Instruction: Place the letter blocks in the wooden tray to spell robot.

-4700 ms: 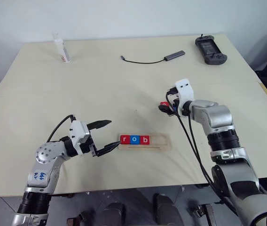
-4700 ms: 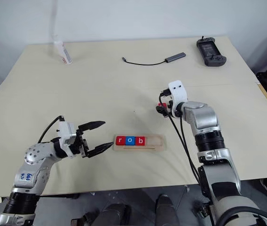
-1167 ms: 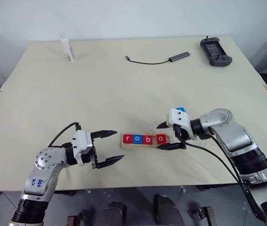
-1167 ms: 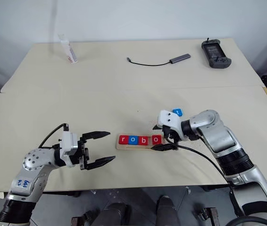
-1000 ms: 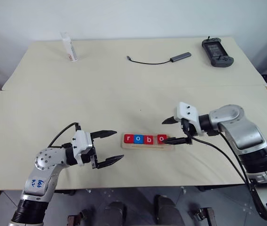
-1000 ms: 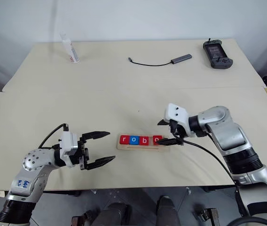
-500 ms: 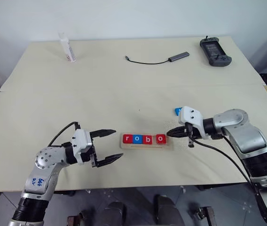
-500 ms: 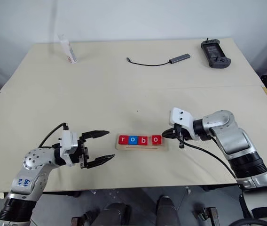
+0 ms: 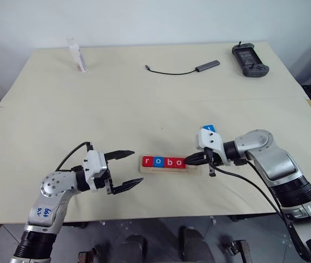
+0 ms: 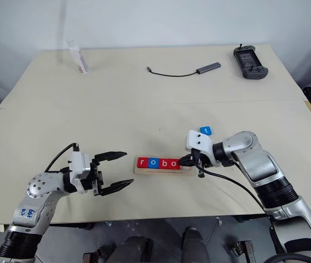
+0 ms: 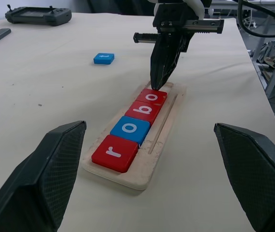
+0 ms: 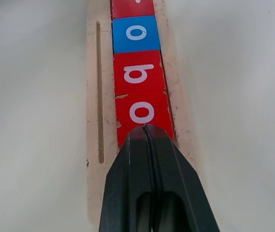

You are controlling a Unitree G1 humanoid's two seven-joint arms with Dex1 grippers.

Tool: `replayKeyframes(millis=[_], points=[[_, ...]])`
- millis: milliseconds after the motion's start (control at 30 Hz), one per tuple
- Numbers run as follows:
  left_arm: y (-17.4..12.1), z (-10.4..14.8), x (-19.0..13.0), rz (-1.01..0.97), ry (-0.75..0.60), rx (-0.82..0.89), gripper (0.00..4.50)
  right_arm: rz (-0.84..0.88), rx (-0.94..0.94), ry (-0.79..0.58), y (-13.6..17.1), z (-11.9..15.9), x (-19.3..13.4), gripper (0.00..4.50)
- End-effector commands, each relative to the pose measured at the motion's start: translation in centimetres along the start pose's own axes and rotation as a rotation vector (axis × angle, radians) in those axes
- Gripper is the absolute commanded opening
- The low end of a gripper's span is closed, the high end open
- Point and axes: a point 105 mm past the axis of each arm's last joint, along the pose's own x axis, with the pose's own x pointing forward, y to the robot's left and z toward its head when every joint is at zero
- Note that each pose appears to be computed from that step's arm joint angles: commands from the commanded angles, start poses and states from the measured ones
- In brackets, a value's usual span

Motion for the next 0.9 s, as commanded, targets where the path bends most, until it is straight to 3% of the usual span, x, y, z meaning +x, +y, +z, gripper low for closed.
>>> replayKeyframes(millis=[33, 100, 200, 433, 533, 700, 900], points=[[0.0, 0.8, 0.0, 0.001, -0.014, 0.044, 4.50, -0.074, -0.029, -0.039, -0.5, 1.0, -2.7, 0.01], [0.1, 0.8, 0.0, -0.002, -0.013, 0.042, 4.50, -0.100, -0.008, -0.070, -0.4, 1.1, -3.8, 0.17], [0.4, 0.6, 0.2, -0.012, -0.015, 0.039, 4.50, -0.249, 0.018, -0.130, -0.3, 0.1, -7.0, 0.88], [1.2, 0.2, 0.4, -0.032, -0.016, 0.033, 4.50, -0.663, 0.096, -0.226, 1.2, -4.2, -12.6, 3.36], [1.5, 0.1, 0.4, -0.033, -0.017, 0.031, 4.50, -0.763, 0.141, -0.245, 2.1, -5.7, -13.6, 4.41], [2.3, 0.2, 1.0, -0.036, -0.027, 0.037, 4.50, -0.909, 0.230, -0.247, 4.1, -9.1, -14.5, 4.46], [2.7, 0.3, 0.9, -0.021, -0.027, 0.047, 4.50, -0.931, 0.258, -0.310, 2.9, -8.5, -14.0, 4.46]])
